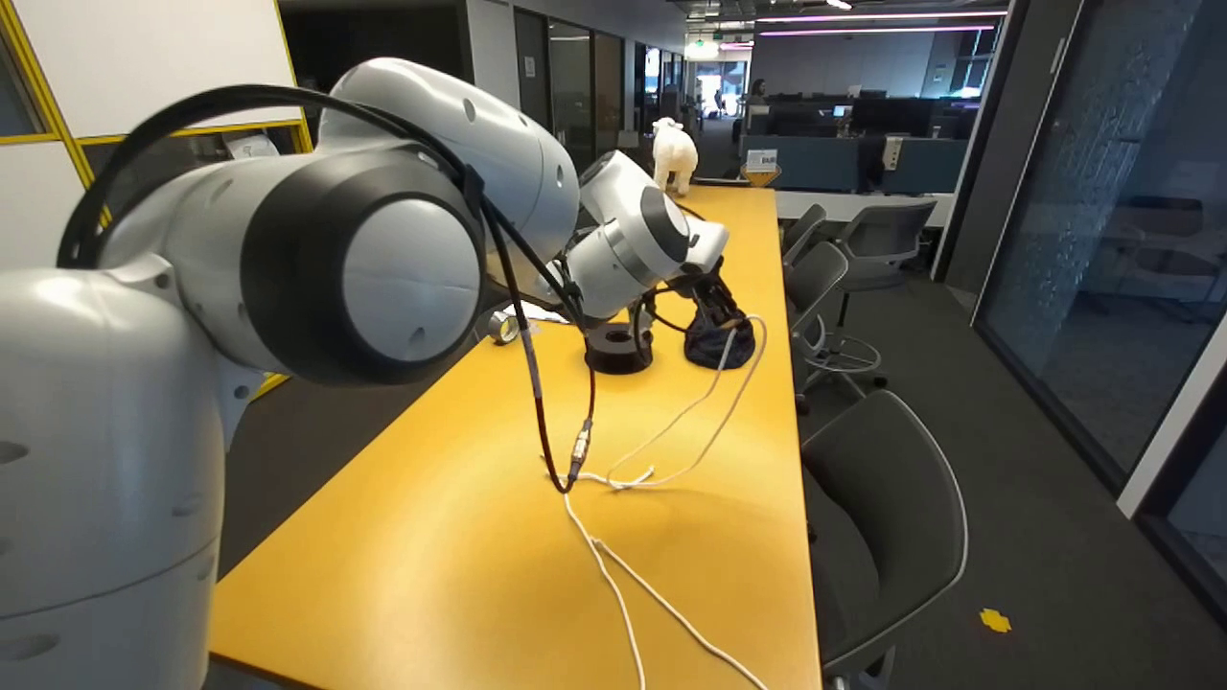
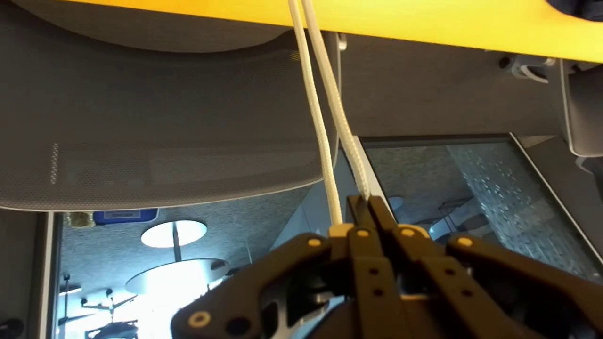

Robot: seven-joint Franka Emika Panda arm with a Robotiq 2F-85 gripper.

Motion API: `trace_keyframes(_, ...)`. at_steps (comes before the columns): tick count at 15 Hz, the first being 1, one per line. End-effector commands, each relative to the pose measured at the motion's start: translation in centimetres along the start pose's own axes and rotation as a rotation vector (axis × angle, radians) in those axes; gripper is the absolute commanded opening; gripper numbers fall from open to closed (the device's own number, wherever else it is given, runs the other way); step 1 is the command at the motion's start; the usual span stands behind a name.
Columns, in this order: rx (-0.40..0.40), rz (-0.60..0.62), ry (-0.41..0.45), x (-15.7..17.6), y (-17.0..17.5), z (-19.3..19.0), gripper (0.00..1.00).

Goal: Untangle the two ropes on the table.

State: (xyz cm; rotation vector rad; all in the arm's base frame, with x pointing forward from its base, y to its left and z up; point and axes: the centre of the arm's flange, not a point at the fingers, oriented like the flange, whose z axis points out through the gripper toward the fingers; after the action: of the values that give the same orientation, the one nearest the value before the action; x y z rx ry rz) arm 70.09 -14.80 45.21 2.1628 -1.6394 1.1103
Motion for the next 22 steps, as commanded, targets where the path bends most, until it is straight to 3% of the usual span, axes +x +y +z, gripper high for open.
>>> trace_keyframes(1, -0.026, -0.077, -0.090, -0.3, 3.4, 2.5, 0.01)
trace_keyframes(5, -0.056, -0.163, -0.268, -1.7, 7.3, 6.2, 0.01)
trace_keyframes(11, -0.110, -0.258, -0.468, -2.8, 13.0, 9.7, 0.01)
trace_keyframes(15, -0.149, -0.285, -0.552, -3.2, 16.9, 11.8, 0.01)
trace_keyframes(22, -0.306, -0.310, -0.694, -4.0, 24.2, 15.1, 0.01)
